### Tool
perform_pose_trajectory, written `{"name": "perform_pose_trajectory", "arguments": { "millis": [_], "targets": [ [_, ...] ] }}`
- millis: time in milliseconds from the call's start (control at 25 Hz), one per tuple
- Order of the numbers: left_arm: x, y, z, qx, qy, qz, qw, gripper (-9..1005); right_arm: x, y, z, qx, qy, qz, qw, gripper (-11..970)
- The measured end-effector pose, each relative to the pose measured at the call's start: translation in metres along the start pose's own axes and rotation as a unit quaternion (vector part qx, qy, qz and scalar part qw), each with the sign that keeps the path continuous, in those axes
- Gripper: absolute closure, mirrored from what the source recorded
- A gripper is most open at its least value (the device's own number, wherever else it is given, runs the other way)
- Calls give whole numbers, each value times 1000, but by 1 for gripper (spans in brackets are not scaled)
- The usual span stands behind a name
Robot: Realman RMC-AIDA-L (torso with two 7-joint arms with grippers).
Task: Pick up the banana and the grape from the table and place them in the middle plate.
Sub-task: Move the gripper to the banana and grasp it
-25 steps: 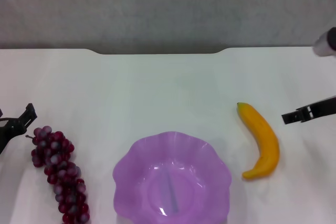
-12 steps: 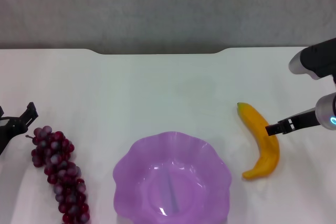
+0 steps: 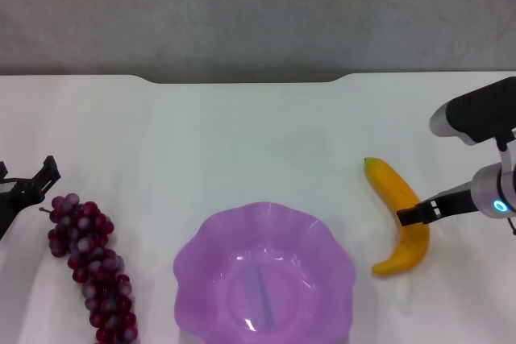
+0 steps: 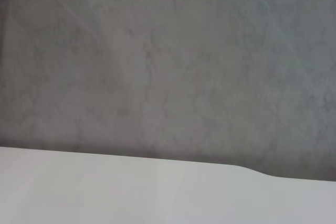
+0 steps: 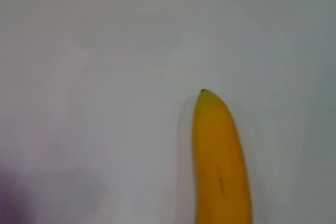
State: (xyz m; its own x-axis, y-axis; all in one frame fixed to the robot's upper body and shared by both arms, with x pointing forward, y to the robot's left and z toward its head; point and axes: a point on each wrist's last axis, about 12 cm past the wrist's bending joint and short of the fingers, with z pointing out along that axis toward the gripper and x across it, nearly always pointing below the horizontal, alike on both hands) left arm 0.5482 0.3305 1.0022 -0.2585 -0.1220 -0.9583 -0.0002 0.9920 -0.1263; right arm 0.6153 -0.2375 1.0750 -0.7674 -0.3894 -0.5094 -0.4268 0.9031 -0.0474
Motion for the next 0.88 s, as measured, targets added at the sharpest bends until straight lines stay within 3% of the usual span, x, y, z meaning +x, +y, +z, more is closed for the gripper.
{"name": "perform_pose_trajectory", "arguments": {
  "millis": [880],
  "targets": [
    [1, -2, 0, 3, 1, 1, 1000, 110, 13, 9, 19, -1, -12, -2, 1000, 81]
  ]
}}
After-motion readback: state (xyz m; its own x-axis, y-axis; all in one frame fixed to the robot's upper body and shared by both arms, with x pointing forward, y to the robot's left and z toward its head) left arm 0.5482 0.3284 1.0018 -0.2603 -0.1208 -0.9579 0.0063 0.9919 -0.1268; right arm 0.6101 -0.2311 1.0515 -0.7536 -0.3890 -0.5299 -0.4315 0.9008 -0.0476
